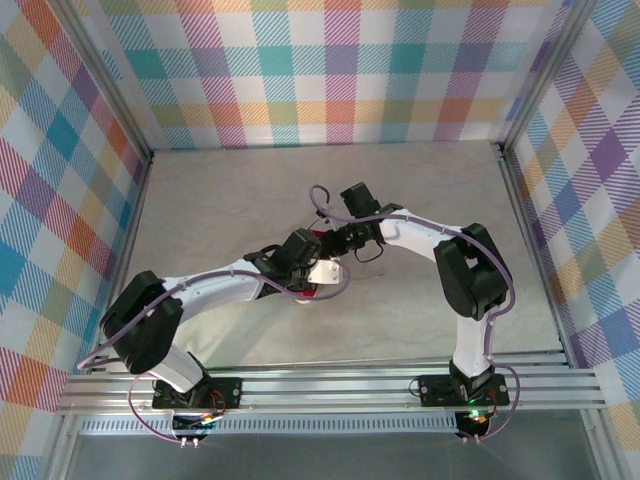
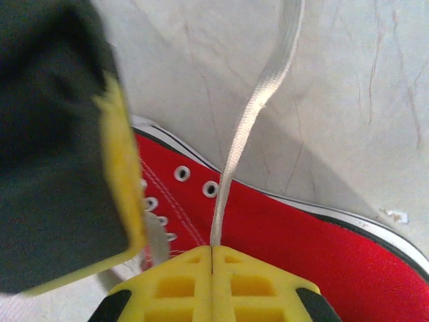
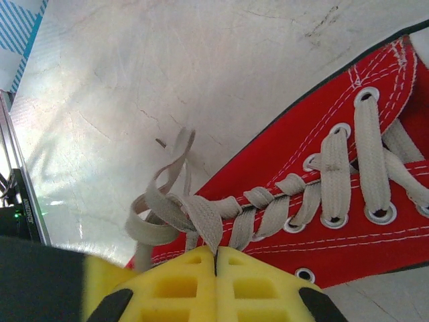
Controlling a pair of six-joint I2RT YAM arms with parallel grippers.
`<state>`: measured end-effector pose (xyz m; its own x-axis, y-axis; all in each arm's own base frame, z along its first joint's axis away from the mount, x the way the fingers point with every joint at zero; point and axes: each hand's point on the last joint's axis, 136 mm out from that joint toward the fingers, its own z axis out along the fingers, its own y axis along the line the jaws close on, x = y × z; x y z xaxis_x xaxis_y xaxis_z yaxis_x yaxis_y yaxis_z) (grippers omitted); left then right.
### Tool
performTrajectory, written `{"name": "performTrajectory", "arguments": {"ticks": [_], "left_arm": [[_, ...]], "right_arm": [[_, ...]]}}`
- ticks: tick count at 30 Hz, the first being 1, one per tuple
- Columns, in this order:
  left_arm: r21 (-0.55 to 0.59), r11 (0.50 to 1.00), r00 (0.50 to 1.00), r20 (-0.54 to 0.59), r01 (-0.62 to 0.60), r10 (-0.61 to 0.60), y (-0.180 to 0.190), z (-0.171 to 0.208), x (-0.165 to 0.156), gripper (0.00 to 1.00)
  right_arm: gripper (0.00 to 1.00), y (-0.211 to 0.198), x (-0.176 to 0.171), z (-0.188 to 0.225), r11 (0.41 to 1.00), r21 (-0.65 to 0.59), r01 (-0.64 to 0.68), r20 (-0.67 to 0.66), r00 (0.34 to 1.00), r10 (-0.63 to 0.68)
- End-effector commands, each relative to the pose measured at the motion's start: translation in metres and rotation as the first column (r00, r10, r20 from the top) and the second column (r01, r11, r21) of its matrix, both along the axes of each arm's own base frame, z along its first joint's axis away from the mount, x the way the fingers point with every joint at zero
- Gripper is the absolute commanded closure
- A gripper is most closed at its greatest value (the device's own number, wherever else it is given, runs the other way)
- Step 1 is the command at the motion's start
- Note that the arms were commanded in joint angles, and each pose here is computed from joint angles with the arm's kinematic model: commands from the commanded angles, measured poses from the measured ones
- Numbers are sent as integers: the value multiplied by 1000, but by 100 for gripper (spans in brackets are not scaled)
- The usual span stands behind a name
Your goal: Tie the shoes
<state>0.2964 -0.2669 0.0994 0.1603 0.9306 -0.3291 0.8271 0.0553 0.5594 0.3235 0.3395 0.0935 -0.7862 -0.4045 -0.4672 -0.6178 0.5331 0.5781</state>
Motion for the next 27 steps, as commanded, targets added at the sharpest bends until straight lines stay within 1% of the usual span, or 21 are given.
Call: {"name": "performTrajectory", "arguments": {"ticks": [1,7,14,27], "left_arm": [[-153,988,999,-47,-35,28,0,24,-4,100],[-210,974,994,-86,-89,72,8,24,0,100],[-259,956,987,-118,-134,106,10,23,11,100],[-263,945,973,-176,-192,149,9,8,27,100]], "right_arm": [[94,3,-2,9,999,28,-27,29,999,26],[95,4,-4,18,997,55,-44,65,997,41],[95,3,-6,22,996,64,-55,87,995,50],[95,5,-10,26,992,87,-91,102,991,82]]}}
